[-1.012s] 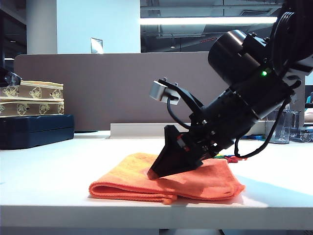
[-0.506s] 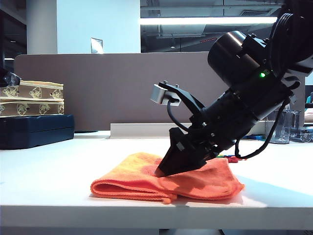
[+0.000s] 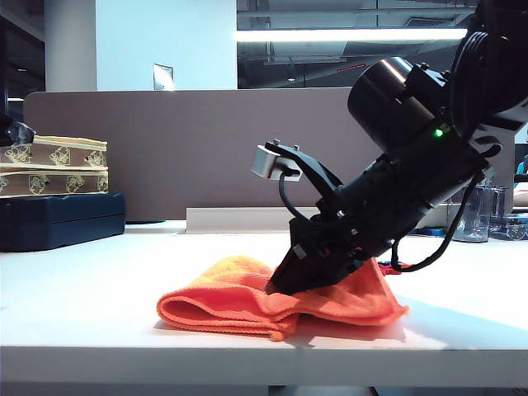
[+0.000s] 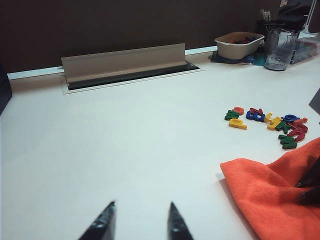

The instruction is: Use an orange cloth to wipe the letter magnets on the table away for a distance.

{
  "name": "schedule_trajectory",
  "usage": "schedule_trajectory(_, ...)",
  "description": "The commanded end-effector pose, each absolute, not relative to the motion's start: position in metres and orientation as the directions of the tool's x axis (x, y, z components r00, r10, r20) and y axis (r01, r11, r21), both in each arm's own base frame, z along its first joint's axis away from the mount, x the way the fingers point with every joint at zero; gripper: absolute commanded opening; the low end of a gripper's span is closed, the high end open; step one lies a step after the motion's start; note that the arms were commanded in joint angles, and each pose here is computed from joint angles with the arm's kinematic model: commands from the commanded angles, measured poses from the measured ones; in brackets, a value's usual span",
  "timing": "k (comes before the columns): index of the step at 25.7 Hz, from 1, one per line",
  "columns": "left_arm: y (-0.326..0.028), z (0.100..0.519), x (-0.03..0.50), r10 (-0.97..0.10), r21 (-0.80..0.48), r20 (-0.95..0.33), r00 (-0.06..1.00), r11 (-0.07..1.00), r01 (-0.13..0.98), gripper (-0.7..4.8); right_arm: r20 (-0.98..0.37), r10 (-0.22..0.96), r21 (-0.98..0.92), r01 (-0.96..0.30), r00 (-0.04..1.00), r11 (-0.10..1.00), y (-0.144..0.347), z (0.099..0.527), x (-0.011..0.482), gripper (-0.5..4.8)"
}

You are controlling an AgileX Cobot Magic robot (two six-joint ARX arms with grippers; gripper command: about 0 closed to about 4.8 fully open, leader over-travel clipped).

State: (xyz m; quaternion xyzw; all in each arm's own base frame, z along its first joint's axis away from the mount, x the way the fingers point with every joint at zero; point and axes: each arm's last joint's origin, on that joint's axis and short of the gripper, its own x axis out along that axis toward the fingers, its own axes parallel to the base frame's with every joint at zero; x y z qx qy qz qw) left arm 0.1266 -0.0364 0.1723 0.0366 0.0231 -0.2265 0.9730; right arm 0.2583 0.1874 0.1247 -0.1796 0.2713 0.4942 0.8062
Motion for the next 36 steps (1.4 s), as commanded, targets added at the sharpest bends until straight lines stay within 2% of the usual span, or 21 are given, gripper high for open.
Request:
schedule_trajectory(1,-0.036,0.175,0.127,-0.438,0.070,-0.042,0.898,0.896,0.440,1.20,-0.627,0.680,-0.033,-0.885,0.380,0.464,0.187,0.123,0.258,0.37)
schedule_trajectory(8,-0.036,0.175,0.127,-0.438,0.070,-0.041,0.898,0.896,0.440,1.20,-0.558,0.703,-0.088,-0.874,0.440,0.477,0.190,0.130,0.264,-0.01)
schedule_trajectory(18,-0.036,0.175,0.127,-0.438,0.070,-0.041,0.898,0.896,0.440,1.20,-0.417,0.740,-0.173,-0.845,0.528,0.506,0.221,0.176,0.304,-0.01)
schedule_trajectory(23,-0.036,0.175,0.127,-0.437,0.070,-0.041,0.898,0.896,0.439,1.20,-0.488,0.713,-0.144,-0.851,0.504,0.504,0.251,0.162,0.348,-0.01)
schedule_trajectory(31,-0.036,0.175,0.127,-0.437,0.069,-0.041,0.898,0.896,0.439,1.20,-0.509,0.690,-0.144,-0.841,0.514,0.521,0.260,0.157,0.369,-0.01)
schedule_trajectory(36,-0.036,0.175,0.127,-0.437,0.069,-0.041,0.898,0.896,0.439,1.20,-0.526,0.609,-0.185,-0.779,0.593,0.599,0.247,0.158,0.380,-0.01)
